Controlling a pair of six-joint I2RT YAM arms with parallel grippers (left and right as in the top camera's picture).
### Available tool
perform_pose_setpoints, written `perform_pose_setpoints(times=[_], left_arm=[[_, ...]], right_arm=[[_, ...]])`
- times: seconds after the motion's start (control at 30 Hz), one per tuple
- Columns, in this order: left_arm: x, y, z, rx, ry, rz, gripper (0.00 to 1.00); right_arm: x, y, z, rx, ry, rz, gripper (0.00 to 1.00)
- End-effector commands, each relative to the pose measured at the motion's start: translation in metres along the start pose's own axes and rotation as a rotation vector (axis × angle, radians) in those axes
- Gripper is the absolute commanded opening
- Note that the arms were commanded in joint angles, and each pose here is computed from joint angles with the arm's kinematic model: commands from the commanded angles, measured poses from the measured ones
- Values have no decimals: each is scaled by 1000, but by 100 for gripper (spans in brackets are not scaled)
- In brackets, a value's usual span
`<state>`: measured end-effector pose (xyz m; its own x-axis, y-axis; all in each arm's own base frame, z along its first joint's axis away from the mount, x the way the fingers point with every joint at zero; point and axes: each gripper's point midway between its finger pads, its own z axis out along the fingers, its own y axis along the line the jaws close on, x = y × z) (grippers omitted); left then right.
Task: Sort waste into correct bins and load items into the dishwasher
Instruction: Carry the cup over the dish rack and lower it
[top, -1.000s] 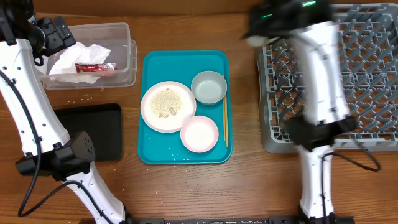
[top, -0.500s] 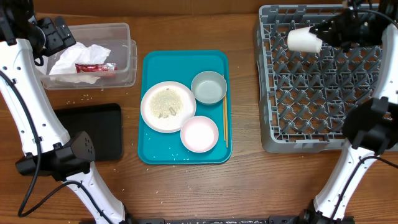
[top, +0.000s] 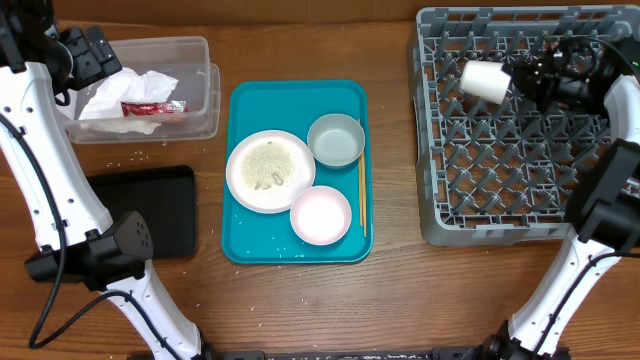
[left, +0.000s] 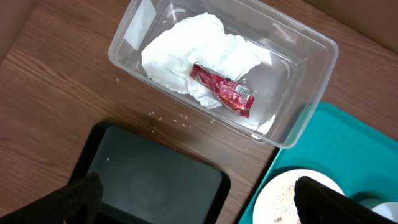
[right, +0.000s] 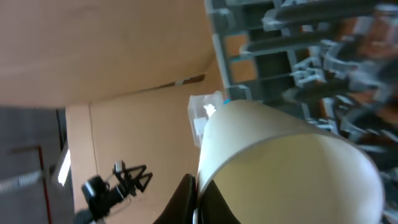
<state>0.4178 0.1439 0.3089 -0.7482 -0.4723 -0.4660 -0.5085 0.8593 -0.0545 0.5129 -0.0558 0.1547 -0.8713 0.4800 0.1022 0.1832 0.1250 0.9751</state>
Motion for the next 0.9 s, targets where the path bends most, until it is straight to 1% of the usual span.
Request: perform_pose_setpoints(times=[0.0, 0.37, 0.47, 0.53, 0.57, 0.6, 0.8, 0.87], left_arm=[[-1, 3, -3, -5, -8, 18, 100], [-1, 3, -3, -6, -8, 18, 100], [-1, 3, -3, -6, -8, 18, 100], [-1, 3, -3, -6, -8, 18, 100], [-1, 3, -3, -6, -8, 18, 100], [-1, 3, -3, -6, -8, 18, 100], [-1, 3, -3, -5, -8, 18, 100], [-1, 3, -3, -5, -8, 18, 100]], right_arm=[[-7, -6, -15, 67, -55, 57, 4], [-11, -18, -25, 153, -97, 91, 9], [-10, 5, -25, 56, -71, 59, 4], [-5, 35, -24, -103, -18, -8, 4], [-3, 45, -23, -155, 5, -36, 4], [-2, 47, -20, -165, 15, -39, 4], [-2, 21, 9, -2, 3, 0, 4], [-3, 14, 11, 36, -8, 20, 4]])
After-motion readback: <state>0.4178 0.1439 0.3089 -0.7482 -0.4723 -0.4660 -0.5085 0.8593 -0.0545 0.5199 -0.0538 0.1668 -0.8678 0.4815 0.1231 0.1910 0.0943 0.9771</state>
